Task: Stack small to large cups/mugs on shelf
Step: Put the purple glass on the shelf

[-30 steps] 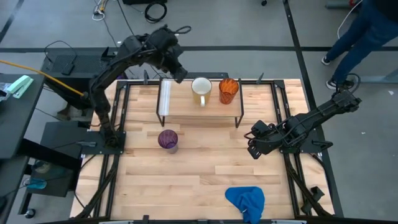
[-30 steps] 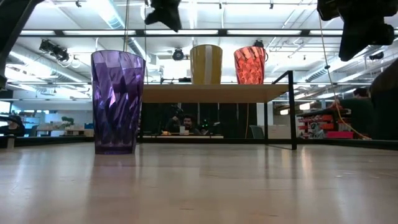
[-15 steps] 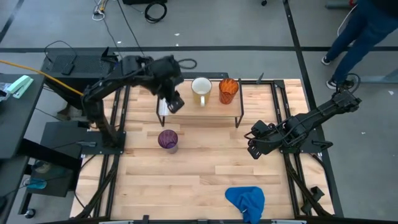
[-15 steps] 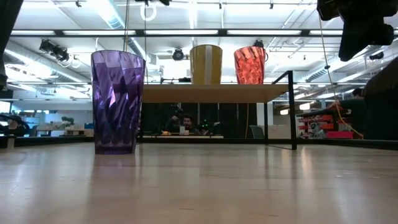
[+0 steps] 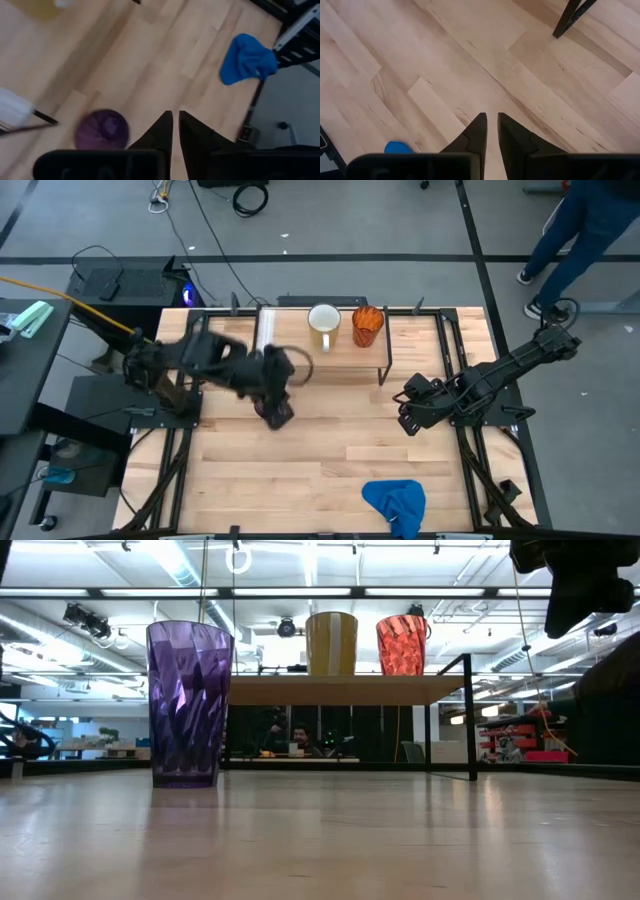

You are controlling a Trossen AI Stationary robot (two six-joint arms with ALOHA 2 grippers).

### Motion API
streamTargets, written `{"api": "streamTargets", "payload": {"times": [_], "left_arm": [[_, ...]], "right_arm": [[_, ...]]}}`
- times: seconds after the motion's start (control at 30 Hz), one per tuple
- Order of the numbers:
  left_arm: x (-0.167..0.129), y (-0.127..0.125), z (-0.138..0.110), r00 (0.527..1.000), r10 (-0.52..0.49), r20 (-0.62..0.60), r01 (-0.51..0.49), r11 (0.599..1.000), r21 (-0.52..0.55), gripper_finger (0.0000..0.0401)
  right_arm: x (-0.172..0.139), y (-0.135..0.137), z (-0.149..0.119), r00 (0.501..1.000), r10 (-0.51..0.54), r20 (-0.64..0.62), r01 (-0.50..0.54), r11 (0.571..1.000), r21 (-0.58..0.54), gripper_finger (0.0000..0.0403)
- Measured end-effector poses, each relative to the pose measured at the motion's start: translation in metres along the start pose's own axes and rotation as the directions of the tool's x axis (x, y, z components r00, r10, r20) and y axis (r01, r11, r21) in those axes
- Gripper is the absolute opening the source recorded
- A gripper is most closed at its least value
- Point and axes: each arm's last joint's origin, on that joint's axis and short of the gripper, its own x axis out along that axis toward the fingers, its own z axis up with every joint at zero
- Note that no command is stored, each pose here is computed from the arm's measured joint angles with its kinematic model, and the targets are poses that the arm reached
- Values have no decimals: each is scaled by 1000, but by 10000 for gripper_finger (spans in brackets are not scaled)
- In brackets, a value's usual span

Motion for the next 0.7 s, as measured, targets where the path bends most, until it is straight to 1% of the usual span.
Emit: {"api": "streamTargets", "payload": {"times": [0.1, 0.2, 0.27, 0.37, 0.47, 0.57, 0.7], "left_arm": [[-5, -16, -15, 1000, -9, 12, 9, 1000, -30, 29], [-5, -27, -28, 1000, -3, 15, 4, 998, -66, 22], [2, -31, -37, 1000, 25, -4, -25, 996, -87, 18], [19, -33, -54, 994, 87, -66, -93, 991, -94, 16], [41, -26, -72, 974, 166, -156, -184, 977, -105, 22], [59, -12, -88, 943, 247, -224, -280, 951, -128, 29], [60, 18, -97, 921, 298, -251, -351, 915, -200, 36]], "right_arm": [[0, 0, 0, 1000, 3, -6, -3, 1000, 0, 52], [0, 0, 0, 1000, 2, -6, -2, 1000, 0, 52], [0, 0, 0, 1000, 3, -6, -3, 1000, 1, 52], [0, 0, 0, 1000, 2, -6, -2, 1000, 1, 52], [0, 0, 0, 1000, 3, -6, -3, 1000, 0, 52], [0, 0, 0, 1000, 3, -6, -3, 1000, 0, 52], [0, 0, 0, 1000, 4, -10, -4, 1000, -5, 52]]}}
